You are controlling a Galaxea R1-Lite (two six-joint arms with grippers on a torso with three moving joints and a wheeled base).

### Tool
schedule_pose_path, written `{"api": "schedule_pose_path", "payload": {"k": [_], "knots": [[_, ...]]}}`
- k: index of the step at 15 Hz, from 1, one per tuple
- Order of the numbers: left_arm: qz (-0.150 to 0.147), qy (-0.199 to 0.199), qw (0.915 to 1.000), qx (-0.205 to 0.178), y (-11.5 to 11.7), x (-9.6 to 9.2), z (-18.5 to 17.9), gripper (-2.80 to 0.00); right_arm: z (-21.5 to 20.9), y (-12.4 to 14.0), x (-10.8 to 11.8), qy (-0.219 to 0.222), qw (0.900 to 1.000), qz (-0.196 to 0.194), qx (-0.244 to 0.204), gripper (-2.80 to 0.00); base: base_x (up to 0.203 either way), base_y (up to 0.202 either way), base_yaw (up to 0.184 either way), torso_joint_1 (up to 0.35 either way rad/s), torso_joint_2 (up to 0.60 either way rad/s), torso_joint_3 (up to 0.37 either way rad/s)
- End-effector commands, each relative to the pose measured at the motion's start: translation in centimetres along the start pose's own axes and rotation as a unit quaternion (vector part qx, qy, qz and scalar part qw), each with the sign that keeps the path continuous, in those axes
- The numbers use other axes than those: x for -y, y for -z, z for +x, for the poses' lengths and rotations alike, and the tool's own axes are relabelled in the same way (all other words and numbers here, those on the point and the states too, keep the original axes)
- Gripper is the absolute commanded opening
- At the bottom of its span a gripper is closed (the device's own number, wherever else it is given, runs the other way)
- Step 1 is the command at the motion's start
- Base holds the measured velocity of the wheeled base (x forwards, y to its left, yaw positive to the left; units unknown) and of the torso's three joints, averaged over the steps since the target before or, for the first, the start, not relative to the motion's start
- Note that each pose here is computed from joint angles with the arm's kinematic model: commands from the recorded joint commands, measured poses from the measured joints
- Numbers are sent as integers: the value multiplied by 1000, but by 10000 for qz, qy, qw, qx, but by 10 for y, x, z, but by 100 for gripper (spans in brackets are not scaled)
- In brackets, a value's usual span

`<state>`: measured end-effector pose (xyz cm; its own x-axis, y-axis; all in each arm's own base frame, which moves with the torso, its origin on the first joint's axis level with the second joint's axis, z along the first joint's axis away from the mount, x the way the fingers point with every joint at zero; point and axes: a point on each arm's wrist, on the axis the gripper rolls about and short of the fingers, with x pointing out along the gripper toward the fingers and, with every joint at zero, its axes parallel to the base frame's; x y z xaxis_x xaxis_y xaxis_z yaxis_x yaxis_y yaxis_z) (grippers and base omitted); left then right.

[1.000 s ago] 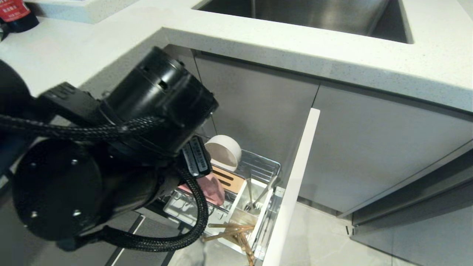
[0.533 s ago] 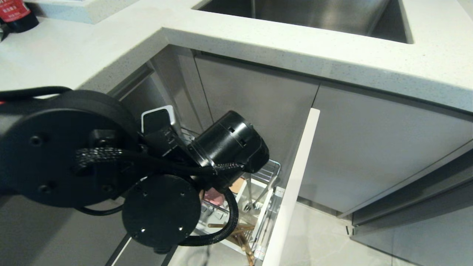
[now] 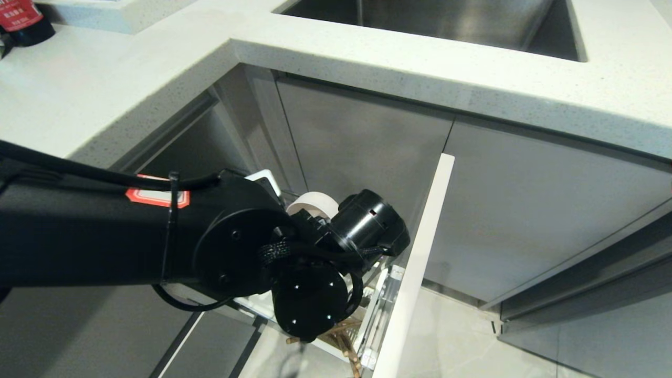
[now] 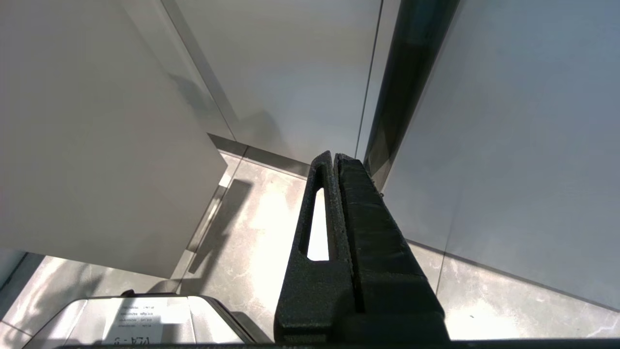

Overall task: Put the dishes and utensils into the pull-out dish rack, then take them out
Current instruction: Take the plate out of the cupboard

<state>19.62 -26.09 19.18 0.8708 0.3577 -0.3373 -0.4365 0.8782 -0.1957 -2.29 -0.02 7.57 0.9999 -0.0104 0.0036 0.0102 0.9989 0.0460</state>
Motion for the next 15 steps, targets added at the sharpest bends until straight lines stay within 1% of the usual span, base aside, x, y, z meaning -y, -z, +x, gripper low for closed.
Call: {"api": "schedule_pose_path", "payload": {"k": [1,2,6,12,13,15], "knots": [[-84,-78,9999,58,6,3,9,0,0,0,0,0,10000,0,-3,-280,0,0,0,0,0,0],[-142,-79,9998,70,7,5,11,0,0,0,0,-4,10000,0,-3,-280,0,0,0,0,0,0],[-219,-195,9995,104,10,7,23,0,0,0,0,2,10000,0,-3,-280,0,0,0,0,0,0],[-216,-261,9994,119,8,6,27,0,0,0,0,1,10000,0,-3,-280,0,0,0,0,0,0],[-238,-253,9993,124,7,6,27,-280,0,0,0,-2,10000,0,-3,-280,0,0,0,0,0,0],[-269,-240,9993,127,5,5,26,-280,0,0,0,2,10000,0,-3,-280,0,0,0,0,0,0]]}}
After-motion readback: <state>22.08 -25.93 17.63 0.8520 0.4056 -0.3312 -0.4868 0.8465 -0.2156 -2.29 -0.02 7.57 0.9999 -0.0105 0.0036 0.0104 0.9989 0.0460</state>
